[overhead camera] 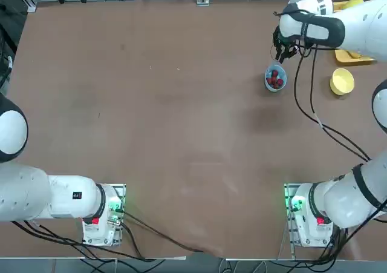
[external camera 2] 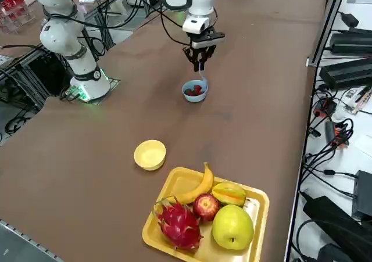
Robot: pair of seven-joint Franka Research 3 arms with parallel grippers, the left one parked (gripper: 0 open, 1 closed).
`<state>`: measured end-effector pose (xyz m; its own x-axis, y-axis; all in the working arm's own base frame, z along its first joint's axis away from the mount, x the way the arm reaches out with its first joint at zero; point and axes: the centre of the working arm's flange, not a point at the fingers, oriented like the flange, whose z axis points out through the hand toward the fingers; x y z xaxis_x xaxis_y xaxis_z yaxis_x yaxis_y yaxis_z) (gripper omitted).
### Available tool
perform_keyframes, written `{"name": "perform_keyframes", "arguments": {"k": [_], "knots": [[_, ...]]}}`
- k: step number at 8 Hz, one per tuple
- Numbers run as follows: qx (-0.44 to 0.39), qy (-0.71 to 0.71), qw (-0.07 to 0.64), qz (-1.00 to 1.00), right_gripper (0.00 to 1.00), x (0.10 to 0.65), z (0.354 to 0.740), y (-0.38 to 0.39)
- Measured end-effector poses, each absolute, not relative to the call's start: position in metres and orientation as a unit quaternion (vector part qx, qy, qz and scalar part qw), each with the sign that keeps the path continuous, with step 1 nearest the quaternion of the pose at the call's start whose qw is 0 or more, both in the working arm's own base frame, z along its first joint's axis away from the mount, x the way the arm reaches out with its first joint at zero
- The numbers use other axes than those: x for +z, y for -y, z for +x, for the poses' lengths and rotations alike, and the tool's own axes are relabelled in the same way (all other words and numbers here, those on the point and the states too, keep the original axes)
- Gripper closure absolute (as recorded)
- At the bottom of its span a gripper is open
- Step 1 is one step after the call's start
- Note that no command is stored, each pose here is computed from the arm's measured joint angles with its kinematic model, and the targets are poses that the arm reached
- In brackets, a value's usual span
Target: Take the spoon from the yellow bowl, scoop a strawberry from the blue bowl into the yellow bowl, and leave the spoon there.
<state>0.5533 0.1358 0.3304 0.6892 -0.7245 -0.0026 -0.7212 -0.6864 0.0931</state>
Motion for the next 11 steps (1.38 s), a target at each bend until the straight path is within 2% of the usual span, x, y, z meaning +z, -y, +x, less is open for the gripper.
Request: {"name": "perform_keyframes", "arguments": {"k": [11], "knots": [[-0.015,0.405,0.040,0.913,0.89,0.315,0.545,-0.137]]}}
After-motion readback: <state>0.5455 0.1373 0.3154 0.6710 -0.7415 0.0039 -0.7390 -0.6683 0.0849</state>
